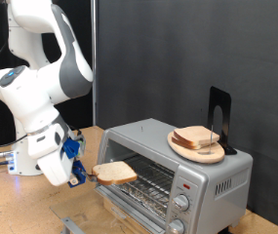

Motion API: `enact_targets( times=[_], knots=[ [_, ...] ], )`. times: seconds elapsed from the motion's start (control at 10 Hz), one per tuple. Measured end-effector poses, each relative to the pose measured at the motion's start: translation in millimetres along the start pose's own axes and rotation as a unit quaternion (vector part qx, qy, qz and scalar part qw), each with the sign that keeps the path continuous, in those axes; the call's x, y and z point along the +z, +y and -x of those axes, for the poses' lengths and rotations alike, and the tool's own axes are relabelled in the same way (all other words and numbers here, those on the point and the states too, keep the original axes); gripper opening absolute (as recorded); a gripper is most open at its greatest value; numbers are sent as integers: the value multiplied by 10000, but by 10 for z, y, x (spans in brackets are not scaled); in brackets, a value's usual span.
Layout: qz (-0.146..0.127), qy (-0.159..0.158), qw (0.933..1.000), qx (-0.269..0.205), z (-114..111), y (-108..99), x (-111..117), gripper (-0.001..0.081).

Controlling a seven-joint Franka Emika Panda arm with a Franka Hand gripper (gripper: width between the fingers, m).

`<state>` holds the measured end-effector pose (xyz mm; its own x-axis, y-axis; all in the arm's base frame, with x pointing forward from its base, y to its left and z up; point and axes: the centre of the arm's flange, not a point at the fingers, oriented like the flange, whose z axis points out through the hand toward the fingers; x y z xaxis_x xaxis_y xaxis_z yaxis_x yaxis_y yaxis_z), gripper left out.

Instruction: Make a piece of toast with the oven

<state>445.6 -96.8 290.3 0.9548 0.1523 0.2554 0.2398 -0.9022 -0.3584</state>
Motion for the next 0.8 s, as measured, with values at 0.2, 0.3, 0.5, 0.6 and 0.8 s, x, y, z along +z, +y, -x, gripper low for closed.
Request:
enact_targets(
  times=[0.2, 0.3, 0.5, 0.6, 0.8],
  knots=[
    [120, -250, 9992, -288, -82, -92, 42, 403],
    [173, -353, 9985, -373, -118, -156, 66, 403],
    [308, -475, 9974, -454, -208, -305, 112, 403],
    [395, -539, 9967, -457, -266, -387, 124, 403],
    [605, -685, 9943, -553, -388, -555, 135, 403]
  ],
)
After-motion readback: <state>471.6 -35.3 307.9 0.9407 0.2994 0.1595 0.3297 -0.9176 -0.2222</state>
